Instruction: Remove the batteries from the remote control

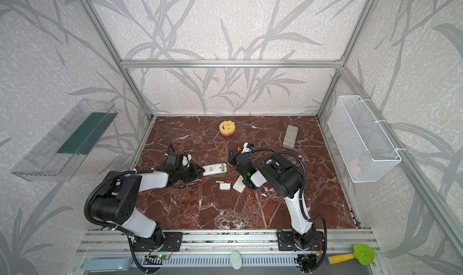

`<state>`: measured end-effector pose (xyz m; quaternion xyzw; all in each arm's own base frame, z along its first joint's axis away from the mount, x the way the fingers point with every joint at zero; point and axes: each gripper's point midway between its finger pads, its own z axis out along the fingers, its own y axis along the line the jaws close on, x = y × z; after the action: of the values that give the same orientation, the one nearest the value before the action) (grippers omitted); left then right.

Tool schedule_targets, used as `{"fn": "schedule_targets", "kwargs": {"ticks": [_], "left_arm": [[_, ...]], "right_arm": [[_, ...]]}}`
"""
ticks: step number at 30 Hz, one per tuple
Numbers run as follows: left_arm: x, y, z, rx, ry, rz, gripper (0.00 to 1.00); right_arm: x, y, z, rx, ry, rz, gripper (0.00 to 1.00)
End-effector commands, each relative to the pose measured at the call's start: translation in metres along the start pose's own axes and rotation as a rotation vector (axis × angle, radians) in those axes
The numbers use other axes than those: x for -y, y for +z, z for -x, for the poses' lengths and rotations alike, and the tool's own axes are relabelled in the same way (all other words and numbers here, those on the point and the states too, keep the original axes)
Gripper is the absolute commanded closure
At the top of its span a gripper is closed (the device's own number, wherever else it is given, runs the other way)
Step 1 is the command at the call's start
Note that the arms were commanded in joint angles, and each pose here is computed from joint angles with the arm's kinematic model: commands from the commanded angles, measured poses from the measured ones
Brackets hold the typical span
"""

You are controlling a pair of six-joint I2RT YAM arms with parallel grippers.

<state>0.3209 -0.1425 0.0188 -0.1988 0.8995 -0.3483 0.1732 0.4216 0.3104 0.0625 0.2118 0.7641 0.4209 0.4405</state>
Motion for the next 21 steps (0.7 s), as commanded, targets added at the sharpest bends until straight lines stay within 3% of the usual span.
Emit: {"fn": "schedule_targets", "kwargs": {"ticks": [1, 12, 21], "left_arm": [[-0.054, 0.0, -0.047, -0.137, -0.091, 0.195, 0.74], [-0.054, -0.001, -0.047, -0.137, -0.09, 0.198, 0.74], [-0.054, -0.001, -0.047, -0.137, -0.087, 0.197, 0.74]], "right_arm": [[-0.022, -0.006, 0.015, 0.036, -0.006, 0.047, 1.0], [-0.036, -0.008, 0.024, 0.056, -0.031, 0.064, 1.0], [-0.059, -0.015, 0.036, 0.052, -0.209, 0.061, 1.0]]}}
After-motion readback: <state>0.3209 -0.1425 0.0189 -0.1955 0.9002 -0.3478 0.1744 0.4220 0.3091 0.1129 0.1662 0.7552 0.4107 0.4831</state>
